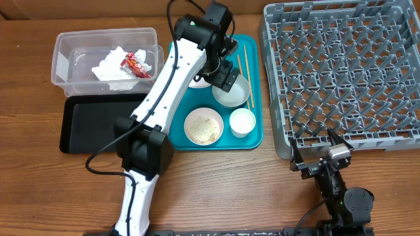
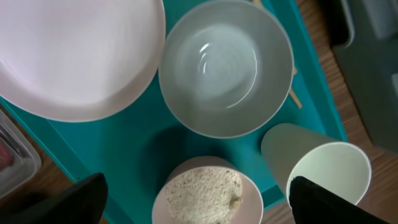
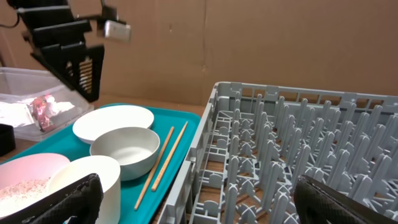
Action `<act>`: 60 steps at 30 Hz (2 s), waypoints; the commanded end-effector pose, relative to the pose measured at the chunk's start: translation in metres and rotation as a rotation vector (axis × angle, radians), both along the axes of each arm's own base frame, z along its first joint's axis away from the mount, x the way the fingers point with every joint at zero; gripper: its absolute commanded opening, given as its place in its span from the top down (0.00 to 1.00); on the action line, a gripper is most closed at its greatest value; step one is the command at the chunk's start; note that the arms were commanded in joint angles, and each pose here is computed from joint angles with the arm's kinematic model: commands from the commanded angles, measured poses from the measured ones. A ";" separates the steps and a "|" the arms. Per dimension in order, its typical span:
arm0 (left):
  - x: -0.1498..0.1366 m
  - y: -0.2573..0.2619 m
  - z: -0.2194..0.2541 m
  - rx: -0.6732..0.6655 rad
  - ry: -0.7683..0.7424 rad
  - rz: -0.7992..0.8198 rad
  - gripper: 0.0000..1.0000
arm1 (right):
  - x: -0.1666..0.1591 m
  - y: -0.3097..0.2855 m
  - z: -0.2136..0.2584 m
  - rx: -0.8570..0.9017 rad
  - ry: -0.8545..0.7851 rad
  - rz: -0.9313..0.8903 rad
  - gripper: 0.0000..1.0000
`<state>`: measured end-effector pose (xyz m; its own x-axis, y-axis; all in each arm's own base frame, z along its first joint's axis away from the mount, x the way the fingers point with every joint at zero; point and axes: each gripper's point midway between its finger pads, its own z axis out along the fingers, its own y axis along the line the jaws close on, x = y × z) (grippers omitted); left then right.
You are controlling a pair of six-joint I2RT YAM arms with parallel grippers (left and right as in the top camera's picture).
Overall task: Sort waste into correct bins and load items into the dishwasher
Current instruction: 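Reach the left gripper to the pink rice bowl and grip its rim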
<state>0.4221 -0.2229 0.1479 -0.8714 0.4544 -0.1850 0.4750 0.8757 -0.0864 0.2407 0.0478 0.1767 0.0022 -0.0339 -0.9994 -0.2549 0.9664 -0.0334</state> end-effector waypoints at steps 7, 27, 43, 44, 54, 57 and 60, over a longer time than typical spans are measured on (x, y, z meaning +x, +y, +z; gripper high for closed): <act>-0.057 0.022 0.011 0.076 0.215 0.196 0.14 | 0.000 0.000 -0.002 0.007 -0.002 0.001 0.00; -0.136 -0.016 -0.026 0.093 0.204 -0.012 0.18 | 0.000 0.000 -0.002 0.007 -0.002 0.001 0.00; -0.126 -0.012 -0.093 0.095 0.146 -0.063 0.44 | 0.000 0.000 -0.002 0.007 -0.002 0.001 0.00; -0.127 -0.011 -0.097 0.096 0.151 -0.069 0.47 | 0.000 0.000 -0.002 0.007 -0.002 0.001 0.00; -0.126 -0.005 -0.108 0.123 0.130 -0.067 0.64 | 0.000 0.000 -0.002 0.007 -0.002 0.001 0.00; -0.126 -0.001 -0.114 0.140 0.122 -0.066 0.66 | 0.000 0.000 -0.002 0.007 -0.002 0.001 0.00; -0.128 0.000 -0.119 0.142 0.125 -0.066 0.71 | 0.000 0.000 -0.002 0.007 -0.002 0.001 0.00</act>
